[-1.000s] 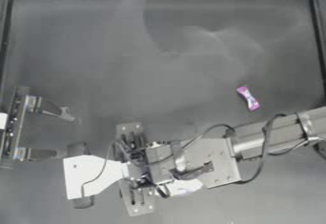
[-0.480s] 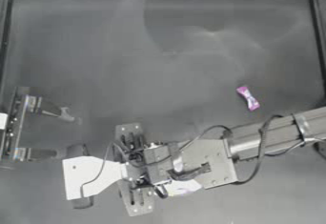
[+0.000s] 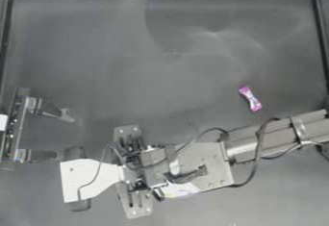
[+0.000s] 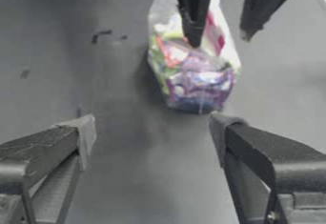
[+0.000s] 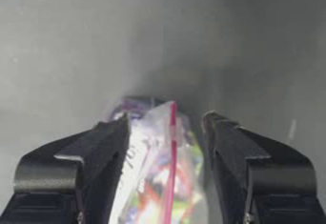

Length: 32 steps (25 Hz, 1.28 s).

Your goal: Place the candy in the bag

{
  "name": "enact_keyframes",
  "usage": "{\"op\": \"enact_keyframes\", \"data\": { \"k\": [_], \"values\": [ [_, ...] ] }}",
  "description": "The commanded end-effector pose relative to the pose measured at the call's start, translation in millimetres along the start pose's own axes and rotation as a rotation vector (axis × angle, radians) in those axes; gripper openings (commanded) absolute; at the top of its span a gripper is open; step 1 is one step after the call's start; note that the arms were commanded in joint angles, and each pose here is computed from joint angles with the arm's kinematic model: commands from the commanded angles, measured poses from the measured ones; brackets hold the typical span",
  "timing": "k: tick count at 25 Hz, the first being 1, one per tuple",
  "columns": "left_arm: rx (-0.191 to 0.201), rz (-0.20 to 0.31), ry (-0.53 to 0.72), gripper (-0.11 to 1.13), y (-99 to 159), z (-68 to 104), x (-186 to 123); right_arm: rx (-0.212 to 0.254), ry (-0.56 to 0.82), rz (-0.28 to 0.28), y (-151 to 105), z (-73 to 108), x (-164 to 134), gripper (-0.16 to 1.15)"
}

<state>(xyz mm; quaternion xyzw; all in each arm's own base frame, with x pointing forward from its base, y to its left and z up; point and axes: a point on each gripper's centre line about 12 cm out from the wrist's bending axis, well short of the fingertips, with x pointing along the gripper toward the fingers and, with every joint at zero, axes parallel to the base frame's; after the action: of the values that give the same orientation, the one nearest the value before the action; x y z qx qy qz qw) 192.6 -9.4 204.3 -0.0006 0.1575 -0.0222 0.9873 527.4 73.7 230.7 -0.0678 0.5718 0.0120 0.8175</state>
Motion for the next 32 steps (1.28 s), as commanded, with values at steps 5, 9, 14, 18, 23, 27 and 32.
{"op": "enact_keyframes", "data": {
  "k": [5,9,14,18,23,27,32],
  "values": [
    [-0.003,0.000,-0.038,1.01,0,5.7,-4,0.003,-0.043,-0.002,-3,6.8,-20,0.67],
    [-0.003,0.000,-0.040,1.01,0,5.1,-5,-0.001,-0.034,-0.010,-3,5.7,-20,0.55],
    [-0.003,0.000,-0.038,1.01,0,4.5,-5,-0.010,-0.033,-0.036,-7,6.0,-21,0.43],
    [-0.002,0.000,-0.037,1.01,0,4.2,-5,-0.014,-0.032,-0.038,-6,5.6,-21,0.31],
    [-0.003,0.000,-0.032,1.01,0,4.3,-3,-0.021,-0.039,-0.035,-6,5.7,-24,0.13],
    [-0.003,0.001,-0.038,1.01,0,6.1,-2,-0.025,-0.047,-0.034,-6,7.0,-26,0.04],
    [-0.018,0.005,-0.034,1.01,1,3.6,4,-0.024,-0.085,-0.032,-7,7.4,-34,0.05]
  ]
}}
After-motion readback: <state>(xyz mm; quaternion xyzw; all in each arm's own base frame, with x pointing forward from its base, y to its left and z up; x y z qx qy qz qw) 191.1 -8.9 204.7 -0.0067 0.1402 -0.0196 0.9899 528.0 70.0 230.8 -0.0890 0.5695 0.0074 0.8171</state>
